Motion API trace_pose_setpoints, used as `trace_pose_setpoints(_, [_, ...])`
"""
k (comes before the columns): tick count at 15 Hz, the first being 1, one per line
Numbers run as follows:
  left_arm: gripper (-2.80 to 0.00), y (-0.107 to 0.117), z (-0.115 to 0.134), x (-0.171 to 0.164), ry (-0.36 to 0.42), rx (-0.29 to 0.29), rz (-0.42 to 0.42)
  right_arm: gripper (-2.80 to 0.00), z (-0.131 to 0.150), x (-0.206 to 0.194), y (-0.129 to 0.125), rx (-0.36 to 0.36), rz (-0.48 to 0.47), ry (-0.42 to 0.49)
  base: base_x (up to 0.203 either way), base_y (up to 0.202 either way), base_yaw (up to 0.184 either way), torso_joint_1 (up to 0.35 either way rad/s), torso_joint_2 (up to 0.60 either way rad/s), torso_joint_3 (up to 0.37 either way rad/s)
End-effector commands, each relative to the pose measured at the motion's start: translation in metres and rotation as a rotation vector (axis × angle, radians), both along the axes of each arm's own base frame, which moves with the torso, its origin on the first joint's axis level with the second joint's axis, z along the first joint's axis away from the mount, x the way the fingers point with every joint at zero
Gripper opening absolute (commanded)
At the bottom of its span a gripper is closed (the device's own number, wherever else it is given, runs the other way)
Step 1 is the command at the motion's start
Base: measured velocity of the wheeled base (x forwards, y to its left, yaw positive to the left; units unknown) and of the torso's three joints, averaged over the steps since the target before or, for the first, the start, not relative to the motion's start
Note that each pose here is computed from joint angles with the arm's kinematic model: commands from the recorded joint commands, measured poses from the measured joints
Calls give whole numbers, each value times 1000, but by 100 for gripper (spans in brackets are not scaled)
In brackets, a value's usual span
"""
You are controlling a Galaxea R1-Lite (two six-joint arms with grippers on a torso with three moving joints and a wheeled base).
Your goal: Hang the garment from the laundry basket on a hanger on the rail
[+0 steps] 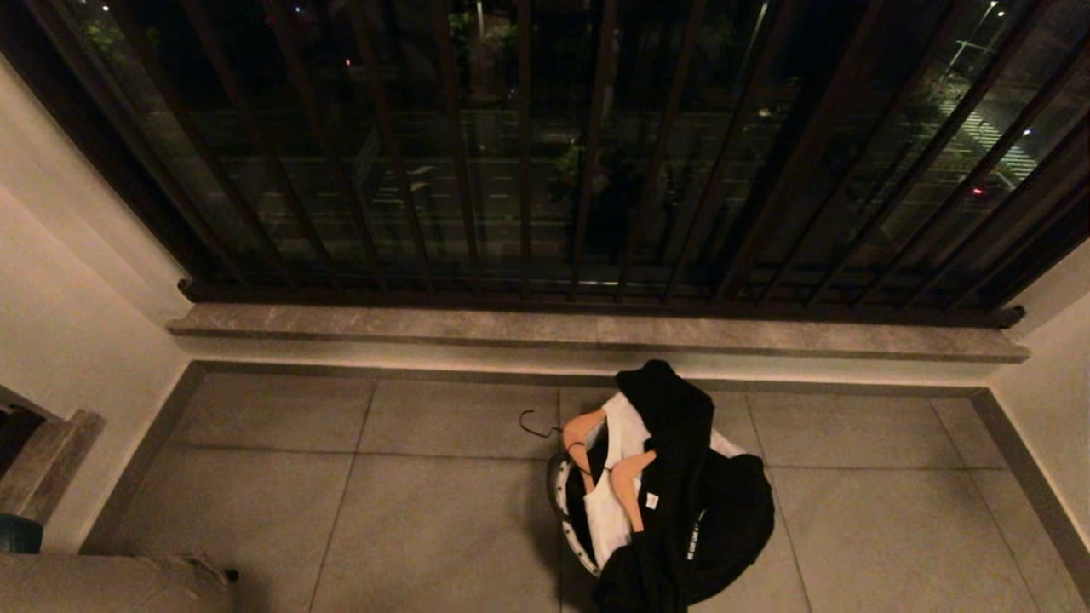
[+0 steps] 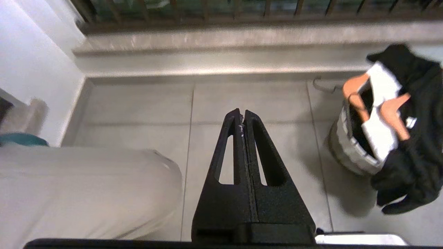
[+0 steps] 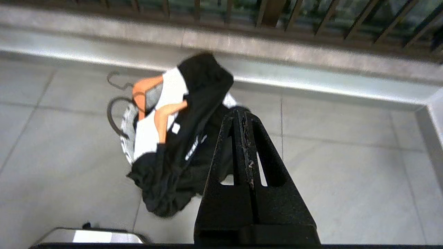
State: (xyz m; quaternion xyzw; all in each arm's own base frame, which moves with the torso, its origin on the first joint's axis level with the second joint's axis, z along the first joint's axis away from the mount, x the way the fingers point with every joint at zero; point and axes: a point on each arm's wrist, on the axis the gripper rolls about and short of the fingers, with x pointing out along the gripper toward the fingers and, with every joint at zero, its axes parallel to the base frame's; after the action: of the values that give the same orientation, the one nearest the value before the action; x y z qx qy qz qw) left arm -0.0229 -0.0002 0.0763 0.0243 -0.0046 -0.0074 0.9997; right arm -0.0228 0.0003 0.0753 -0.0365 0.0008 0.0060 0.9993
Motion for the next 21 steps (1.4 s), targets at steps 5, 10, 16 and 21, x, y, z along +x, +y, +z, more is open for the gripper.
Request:
trace_pose_setpoints(5, [-280,0,0,0,1,1,1,-280,0,0,0,-1,0,-1,0,0,0,-214,535,127])
trace_pose_setpoints(10, [-280,0,0,0,1,1,0,-280,0,0,0,-1,0,1,0,0,0,-189,518,137])
trace_pose_setpoints(16, [-280,0,0,0,1,1,0,-280,0,0,0,-1,0,0,0,0,0,-48,149,-94])
trace_pose_setpoints(21, [-280,0,0,0,2,1,0,-280,0,0,0,5,-1,1,0,0,0,2,5,-196])
